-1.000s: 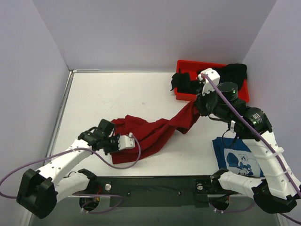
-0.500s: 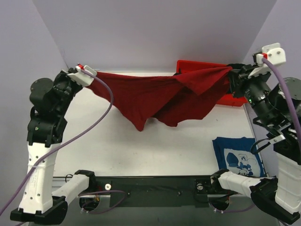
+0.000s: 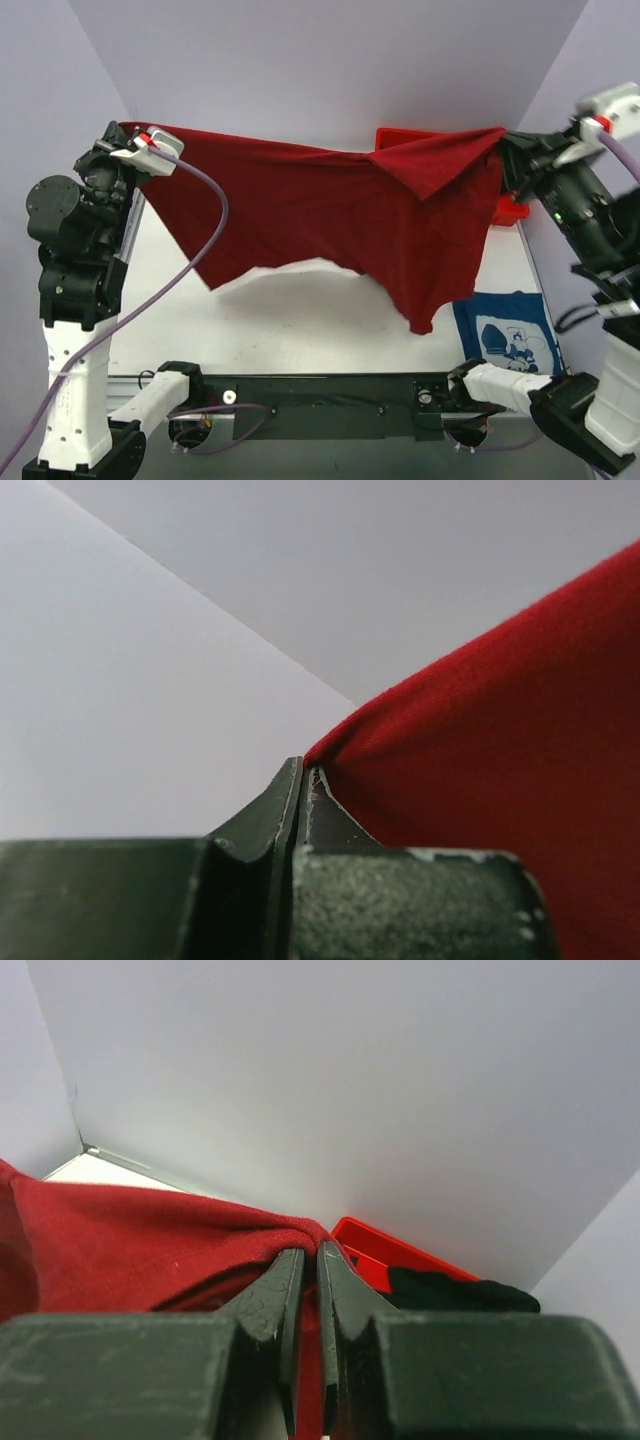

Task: Fold and stack the t-shirts
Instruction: Flatten out the tshirt, then fold the flattened tshirt in 1/3 of the way

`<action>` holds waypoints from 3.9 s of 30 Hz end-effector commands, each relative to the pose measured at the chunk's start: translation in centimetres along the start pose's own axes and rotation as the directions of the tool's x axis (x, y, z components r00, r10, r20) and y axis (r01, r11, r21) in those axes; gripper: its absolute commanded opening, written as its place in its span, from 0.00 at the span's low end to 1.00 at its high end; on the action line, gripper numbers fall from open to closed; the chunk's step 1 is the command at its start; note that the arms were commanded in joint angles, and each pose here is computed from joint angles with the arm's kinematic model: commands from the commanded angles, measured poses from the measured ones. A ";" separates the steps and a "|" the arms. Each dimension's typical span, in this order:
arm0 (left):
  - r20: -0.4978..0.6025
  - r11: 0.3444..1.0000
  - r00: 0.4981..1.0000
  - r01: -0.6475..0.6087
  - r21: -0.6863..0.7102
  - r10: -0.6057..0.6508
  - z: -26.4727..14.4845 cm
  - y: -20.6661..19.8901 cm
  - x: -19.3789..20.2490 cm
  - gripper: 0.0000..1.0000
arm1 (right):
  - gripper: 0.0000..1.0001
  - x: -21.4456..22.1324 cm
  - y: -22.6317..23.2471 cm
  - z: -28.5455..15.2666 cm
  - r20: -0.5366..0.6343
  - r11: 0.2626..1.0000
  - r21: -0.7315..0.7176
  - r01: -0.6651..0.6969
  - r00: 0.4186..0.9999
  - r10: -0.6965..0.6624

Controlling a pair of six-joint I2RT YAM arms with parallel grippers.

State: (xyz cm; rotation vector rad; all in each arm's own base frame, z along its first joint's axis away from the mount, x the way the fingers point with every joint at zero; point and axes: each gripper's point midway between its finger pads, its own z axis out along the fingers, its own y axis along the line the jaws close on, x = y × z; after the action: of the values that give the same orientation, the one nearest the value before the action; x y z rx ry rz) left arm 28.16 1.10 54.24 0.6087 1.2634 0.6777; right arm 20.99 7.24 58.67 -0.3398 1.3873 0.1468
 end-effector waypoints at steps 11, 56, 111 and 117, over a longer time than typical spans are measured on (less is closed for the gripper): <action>-0.008 0.960 0.991 -0.131 -0.249 0.133 15.3 5.7 4.9 0.00 | 0.00 0.2 0.3 26.8 0.253 0.964 -0.137 -0.228 0.933 0.257; -0.469 0.111 0.636 0.518 0.848 0.613 -23.9 -24.2 26.2 0.00 | 0.00 36.9 22.8 -16.9 -0.776 0.576 -0.536 -0.617 0.093 -0.623; -0.797 0.810 0.534 0.312 0.496 0.282 -8.7 -27.5 38.1 0.00 | 0.00 50.6 15.0 12.9 -0.749 0.765 -0.644 -0.003 0.203 -0.631; -0.810 0.848 0.541 0.300 0.438 0.227 -6.7 -26.3 37.9 0.60 | 0.45 50.8 13.5 16.1 -0.836 0.862 -0.489 0.136 0.209 -0.507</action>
State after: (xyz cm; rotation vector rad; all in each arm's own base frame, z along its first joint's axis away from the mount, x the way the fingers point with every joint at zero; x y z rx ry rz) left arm 28.36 11.30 6.79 0.8284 2.5432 0.5105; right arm 38.60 21.16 7.93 -1.3745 2.4776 -0.1083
